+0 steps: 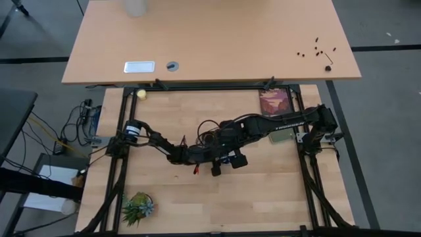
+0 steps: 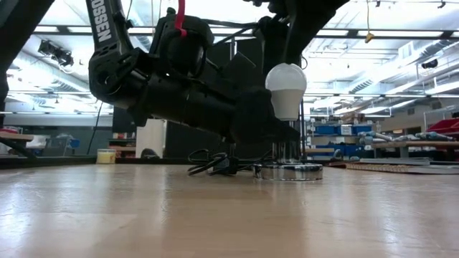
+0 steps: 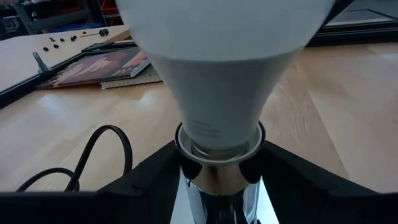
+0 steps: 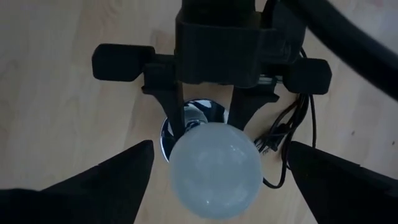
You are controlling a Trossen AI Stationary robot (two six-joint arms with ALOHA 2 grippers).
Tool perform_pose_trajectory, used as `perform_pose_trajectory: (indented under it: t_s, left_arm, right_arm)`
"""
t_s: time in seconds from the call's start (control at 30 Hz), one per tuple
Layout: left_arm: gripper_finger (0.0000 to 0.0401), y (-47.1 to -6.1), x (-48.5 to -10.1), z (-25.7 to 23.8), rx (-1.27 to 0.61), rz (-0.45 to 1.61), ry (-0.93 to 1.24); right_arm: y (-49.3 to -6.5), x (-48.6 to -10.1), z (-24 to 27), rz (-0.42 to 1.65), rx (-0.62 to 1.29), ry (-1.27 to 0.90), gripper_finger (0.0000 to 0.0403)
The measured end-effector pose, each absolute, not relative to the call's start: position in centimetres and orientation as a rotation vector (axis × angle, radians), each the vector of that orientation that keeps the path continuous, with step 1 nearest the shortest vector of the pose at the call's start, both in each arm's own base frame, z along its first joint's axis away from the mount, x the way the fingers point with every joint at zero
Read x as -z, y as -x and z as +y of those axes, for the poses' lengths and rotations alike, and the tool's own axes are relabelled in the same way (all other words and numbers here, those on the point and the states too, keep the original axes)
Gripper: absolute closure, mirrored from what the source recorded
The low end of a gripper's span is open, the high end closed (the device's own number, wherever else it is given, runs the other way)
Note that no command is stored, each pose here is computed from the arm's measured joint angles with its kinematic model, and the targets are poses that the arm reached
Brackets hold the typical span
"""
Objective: Screw lightbulb
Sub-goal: Insert the lightbulb into the silver lamp
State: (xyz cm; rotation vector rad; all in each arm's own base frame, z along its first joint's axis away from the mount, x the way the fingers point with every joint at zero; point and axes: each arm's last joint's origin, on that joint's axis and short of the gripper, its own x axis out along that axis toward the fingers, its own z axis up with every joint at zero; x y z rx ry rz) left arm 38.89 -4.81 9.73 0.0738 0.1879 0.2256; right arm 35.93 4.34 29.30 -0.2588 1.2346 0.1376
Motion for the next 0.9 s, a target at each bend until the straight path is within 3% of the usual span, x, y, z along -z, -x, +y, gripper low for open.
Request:
perform_pose_trajectory:
  t_s: [0.2,0.63,0.9]
  left_arm:
    - [0.0213,-38.9,-9.7,-4.8,-0.223,0.185,-0.058]
    - [0.0216,-38.9,-9.7,-4.9,-0.196,0.193,-0.036]
    - [0.0217,-38.9,-9.7,-4.9,-0.192,0.193,-0.014]
  right_arm:
    - [-36.0,-29.3,4.4,1.225,-0.137,0.258,0.0027]
    - [-35.7,-29.1,5.3,1.252,-0.208,0.334,0.0023]
    - [-36.8,-26.7,5.2,1.336,-0.234,0.366,0.0019]
